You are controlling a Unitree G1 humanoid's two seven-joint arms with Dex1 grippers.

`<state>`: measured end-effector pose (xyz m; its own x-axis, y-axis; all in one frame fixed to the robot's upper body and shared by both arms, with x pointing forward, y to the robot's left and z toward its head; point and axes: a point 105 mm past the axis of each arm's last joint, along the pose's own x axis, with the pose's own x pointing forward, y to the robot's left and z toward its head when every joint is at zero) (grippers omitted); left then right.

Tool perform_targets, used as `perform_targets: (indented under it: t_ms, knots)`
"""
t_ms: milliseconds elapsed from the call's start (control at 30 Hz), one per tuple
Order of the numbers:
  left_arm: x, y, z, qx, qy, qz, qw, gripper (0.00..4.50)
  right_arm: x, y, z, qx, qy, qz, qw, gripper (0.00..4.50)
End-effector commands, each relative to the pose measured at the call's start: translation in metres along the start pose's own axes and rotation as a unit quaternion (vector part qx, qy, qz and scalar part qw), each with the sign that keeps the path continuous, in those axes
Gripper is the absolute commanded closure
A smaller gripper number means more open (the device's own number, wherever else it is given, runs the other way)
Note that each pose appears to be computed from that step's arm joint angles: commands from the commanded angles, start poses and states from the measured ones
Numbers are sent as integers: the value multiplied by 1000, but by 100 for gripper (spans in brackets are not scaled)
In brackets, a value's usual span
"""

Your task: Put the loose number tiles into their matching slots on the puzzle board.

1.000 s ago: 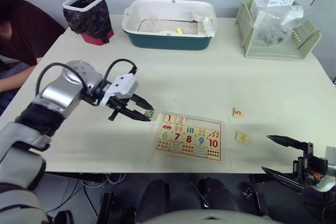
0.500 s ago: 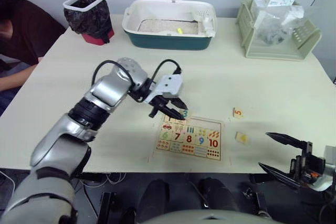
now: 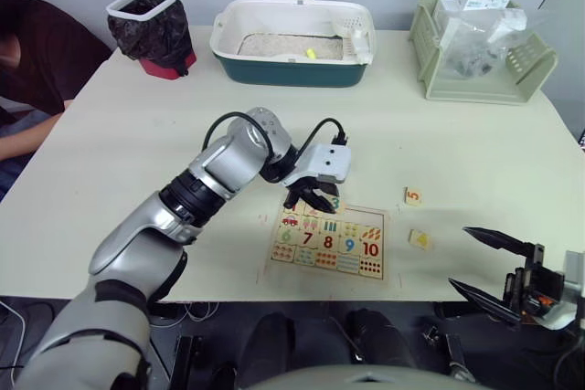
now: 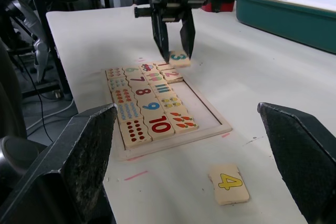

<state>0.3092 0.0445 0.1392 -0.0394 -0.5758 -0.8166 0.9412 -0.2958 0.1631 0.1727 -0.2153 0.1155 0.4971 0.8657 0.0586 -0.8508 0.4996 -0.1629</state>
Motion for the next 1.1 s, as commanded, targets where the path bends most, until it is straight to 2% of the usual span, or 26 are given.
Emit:
perform_targets:
  t_ms: [33,167,400,1100]
  knots:
    - [4,-4,9,18,18,4,1000,356,-1,-1,7,-22,-6,-4,1000,0]
    - [8,0,7,4,32,12,999,356,-2,-1,7,-22,-5,-7,1000,0]
    - [8,5,9,-8,30,16,999,356,-4,-2,7,-23,-2,-9,1000,0]
    - [15,6,-2,-13,55,10,998,356,-4,1,7,-21,1,-11,1000,0]
